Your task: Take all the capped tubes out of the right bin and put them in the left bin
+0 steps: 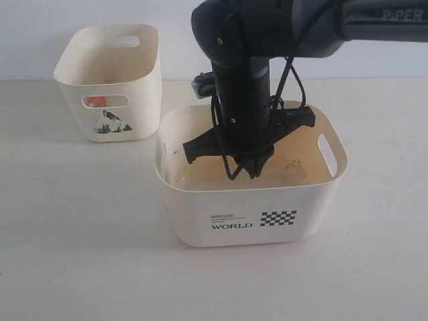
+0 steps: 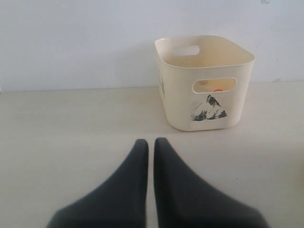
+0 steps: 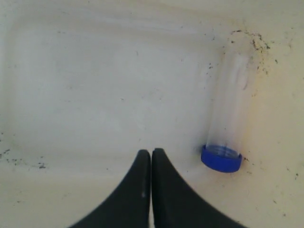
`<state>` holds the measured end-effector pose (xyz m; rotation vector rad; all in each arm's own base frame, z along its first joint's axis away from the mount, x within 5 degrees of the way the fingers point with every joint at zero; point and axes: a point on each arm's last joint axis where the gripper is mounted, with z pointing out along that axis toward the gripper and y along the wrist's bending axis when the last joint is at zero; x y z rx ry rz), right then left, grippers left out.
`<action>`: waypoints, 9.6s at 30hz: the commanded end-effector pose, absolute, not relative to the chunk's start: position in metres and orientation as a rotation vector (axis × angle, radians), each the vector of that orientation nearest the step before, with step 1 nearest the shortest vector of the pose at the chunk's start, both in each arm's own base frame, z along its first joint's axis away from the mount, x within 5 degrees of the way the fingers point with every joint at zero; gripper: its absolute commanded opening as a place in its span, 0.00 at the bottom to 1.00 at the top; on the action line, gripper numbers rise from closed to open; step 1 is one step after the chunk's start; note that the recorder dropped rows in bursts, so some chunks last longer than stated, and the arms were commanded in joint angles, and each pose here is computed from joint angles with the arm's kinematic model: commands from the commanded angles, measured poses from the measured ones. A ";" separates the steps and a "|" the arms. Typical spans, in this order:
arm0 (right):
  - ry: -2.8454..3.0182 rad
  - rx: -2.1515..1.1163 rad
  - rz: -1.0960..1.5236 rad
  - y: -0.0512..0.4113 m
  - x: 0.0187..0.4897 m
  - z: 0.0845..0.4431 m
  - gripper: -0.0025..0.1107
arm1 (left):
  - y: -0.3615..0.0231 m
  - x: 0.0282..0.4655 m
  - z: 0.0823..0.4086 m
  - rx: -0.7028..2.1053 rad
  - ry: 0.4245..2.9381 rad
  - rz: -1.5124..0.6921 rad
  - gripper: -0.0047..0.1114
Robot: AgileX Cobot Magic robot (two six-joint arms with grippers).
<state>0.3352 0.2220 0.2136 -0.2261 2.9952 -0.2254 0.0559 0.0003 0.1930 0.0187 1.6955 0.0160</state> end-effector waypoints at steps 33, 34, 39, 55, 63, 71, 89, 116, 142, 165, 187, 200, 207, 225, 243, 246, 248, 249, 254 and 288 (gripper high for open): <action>3.040 -0.415 -0.545 0.190 0.354 0.157 0.02 | 0.000 0.056 0.194 0.012 1.693 0.011 0.08; 3.036 -0.439 -0.550 0.190 0.354 0.158 0.02 | 0.000 0.056 0.194 0.012 1.693 0.011 0.08; 3.020 -0.561 -0.569 0.189 0.355 0.158 0.10 | 0.000 0.056 0.194 0.012 1.693 0.011 0.08; 3.070 -0.417 -0.600 0.190 0.355 0.136 0.55 | 0.000 0.056 0.194 0.012 1.693 0.011 0.08; 3.226 -0.391 -0.666 0.176 0.324 0.105 0.55 | 0.000 0.056 0.194 0.012 1.693 0.011 0.08; 3.218 -0.360 -0.682 0.175 0.324 0.105 0.55 | 0.000 0.056 0.194 0.012 1.693 0.011 0.08; 3.149 -0.343 -0.756 0.172 0.330 0.108 0.23 | 0.000 0.056 0.194 0.012 1.693 0.011 0.08; 2.985 -0.150 -0.328 0.190 0.341 0.214 0.02 | 0.000 0.056 0.194 0.012 1.693 0.011 0.08; 2.091 -0.278 0.679 0.265 0.393 0.283 0.02 | 0.000 0.056 0.194 0.012 1.691 0.011 0.08; 2.093 -0.285 0.823 0.328 0.459 0.260 0.82 | 0.000 0.056 0.194 0.012 1.693 0.011 0.08; 2.252 -0.655 0.436 0.251 0.276 0.468 0.02 | 0.000 0.056 0.194 0.012 1.693 0.011 0.08; 1.893 -0.686 0.496 0.142 0.156 0.349 0.02 | 0.000 0.056 0.194 0.012 1.692 0.011 0.08; 1.840 -0.664 0.512 0.109 0.120 0.353 0.02 | 0.000 0.056 0.194 0.012 1.694 0.011 0.08; 1.595 -0.495 0.357 0.055 0.092 0.329 0.02 | 0.000 0.056 0.194 0.012 1.692 0.011 0.08; 1.696 0.033 0.082 0.002 0.057 0.194 0.02 | 0.000 0.056 0.194 0.012 1.692 0.011 0.08; 1.722 0.038 0.066 0.001 0.055 0.192 0.02 | 0.000 0.056 0.194 0.012 1.692 0.011 0.08; 1.738 0.032 0.064 0.002 0.055 0.190 0.02 | 0.000 0.056 0.194 0.012 1.692 0.011 0.08; 1.751 0.032 0.064 0.002 0.055 0.189 0.02 | 0.000 0.056 0.194 0.012 1.692 0.011 0.08; 1.822 0.023 0.052 0.001 0.054 0.183 0.02 | 0.000 0.056 0.194 0.012 1.692 0.011 0.08; 1.823 0.032 0.020 0.000 0.054 0.183 0.02 | 0.000 0.056 0.194 0.012 1.692 0.011 0.08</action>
